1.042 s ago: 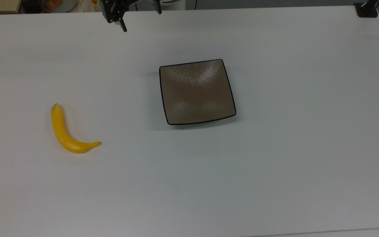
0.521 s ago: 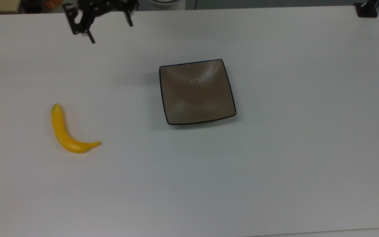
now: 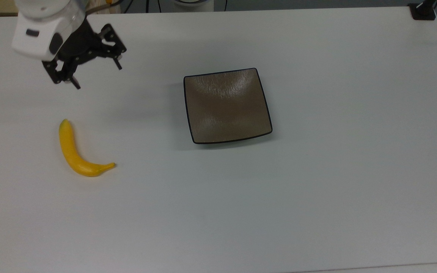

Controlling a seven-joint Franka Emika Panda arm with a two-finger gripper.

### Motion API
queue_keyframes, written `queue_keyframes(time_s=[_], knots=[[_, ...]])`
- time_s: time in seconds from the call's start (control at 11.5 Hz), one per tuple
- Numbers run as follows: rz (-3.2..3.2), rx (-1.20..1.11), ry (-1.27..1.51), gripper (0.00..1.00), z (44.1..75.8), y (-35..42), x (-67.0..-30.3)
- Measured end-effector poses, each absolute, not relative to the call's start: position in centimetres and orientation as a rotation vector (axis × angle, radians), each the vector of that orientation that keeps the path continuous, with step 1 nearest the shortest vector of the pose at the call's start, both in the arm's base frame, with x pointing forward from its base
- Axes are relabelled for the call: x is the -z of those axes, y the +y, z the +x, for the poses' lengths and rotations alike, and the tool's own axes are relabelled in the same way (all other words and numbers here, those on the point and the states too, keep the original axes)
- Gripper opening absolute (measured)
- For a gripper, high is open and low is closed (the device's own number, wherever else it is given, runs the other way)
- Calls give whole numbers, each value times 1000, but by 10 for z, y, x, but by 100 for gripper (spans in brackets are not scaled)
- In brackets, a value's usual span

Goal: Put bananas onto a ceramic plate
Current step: 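Move the open gripper over the yellow banana, then lower the gripper and close it around the banana's middle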

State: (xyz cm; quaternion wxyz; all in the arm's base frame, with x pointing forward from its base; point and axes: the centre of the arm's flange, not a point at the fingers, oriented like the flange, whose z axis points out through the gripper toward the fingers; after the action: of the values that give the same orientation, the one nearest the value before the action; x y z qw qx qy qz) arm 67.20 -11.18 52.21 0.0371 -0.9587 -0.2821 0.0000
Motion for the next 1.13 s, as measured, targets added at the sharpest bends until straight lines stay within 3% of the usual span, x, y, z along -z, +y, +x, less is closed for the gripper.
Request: queue_keyframes(time_s=[0.61,1.13], knots=[[-2957,27,-884,100,708,-172,-450],[-3049,236,-868,100,731,-212,-405]])
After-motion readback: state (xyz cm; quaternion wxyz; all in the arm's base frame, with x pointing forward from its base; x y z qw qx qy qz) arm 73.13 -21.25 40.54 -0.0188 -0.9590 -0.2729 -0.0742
